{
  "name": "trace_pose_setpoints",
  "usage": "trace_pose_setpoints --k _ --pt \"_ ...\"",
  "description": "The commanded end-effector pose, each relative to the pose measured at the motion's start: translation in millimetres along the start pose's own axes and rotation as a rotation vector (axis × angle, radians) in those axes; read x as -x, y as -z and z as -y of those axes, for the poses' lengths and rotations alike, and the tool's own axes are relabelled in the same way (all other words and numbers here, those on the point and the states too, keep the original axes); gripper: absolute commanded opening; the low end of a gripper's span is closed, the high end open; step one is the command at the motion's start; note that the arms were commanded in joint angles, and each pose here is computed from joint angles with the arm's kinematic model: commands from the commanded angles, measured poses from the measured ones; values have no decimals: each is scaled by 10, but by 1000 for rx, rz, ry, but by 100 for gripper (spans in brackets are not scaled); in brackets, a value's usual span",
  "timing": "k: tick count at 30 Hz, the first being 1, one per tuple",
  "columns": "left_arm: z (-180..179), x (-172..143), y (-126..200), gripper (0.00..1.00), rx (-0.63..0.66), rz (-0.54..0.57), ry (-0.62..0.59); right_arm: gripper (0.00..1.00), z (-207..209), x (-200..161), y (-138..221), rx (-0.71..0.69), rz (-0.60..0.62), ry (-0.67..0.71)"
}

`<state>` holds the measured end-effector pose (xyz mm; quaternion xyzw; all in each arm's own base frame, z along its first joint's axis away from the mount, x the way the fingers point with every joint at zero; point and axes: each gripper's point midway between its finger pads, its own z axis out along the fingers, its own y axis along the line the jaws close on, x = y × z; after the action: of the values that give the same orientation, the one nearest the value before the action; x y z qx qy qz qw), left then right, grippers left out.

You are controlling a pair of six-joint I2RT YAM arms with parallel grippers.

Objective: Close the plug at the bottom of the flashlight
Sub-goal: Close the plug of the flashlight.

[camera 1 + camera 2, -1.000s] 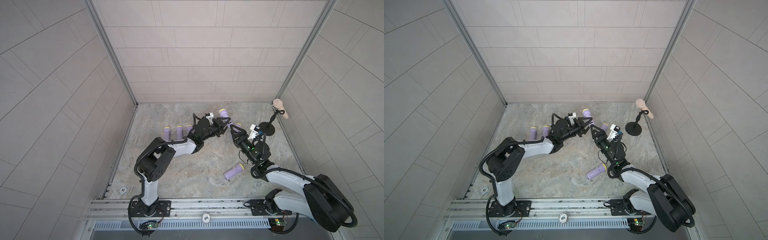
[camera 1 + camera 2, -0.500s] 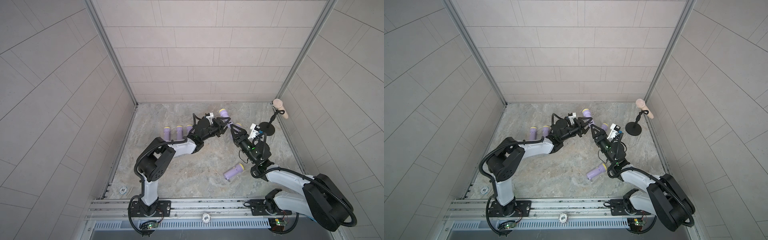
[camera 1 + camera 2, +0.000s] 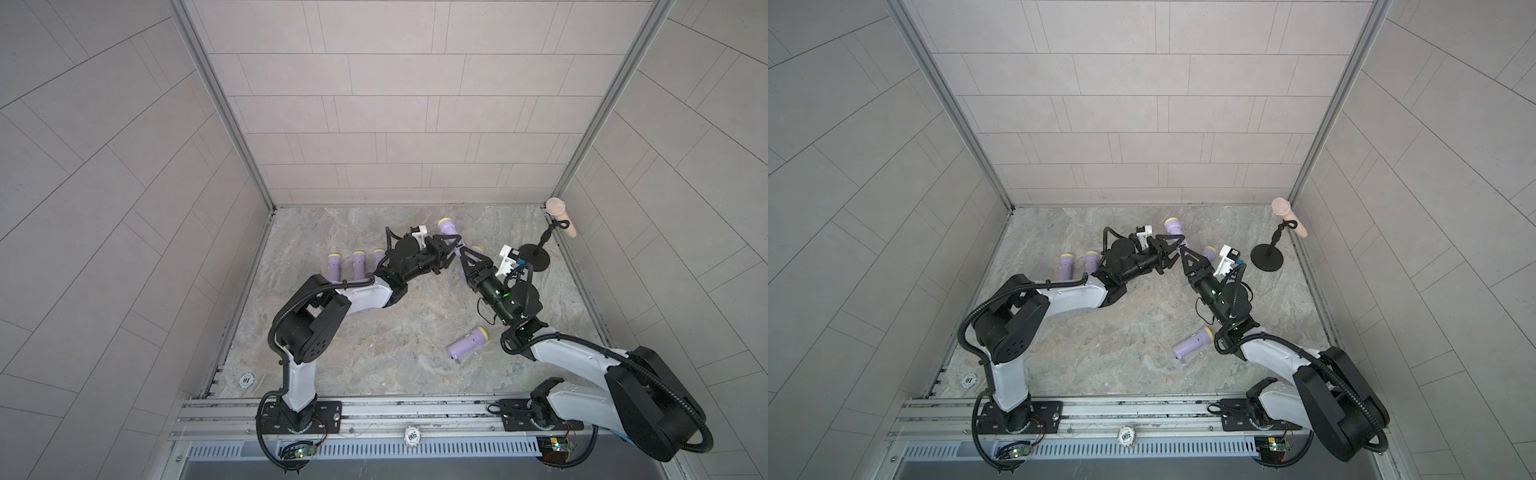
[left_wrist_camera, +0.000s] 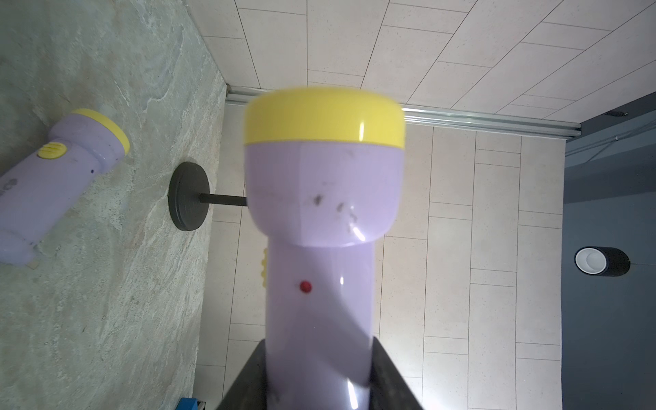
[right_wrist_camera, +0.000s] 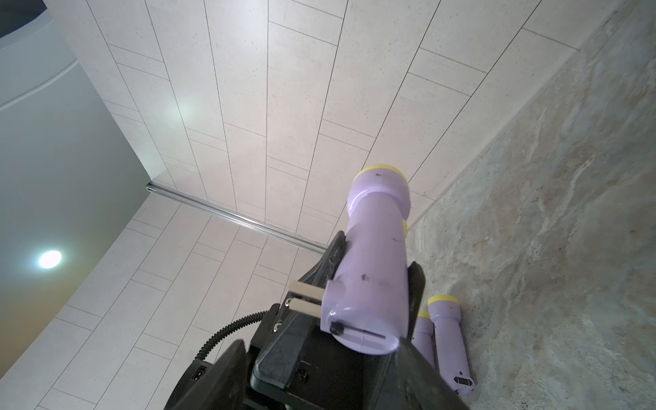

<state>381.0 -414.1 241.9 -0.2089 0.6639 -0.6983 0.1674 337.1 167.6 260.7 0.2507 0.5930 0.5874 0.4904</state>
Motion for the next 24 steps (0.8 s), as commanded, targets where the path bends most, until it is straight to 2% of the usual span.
trace_pose_setpoints --k 1,24 --pt "327 -105 57 0 -89 -26 -5 67 -104 42 -39 38 9 7" --pt "310 -137 72 0 -109 -24 12 63 -155 87 -41 73 38 -3"
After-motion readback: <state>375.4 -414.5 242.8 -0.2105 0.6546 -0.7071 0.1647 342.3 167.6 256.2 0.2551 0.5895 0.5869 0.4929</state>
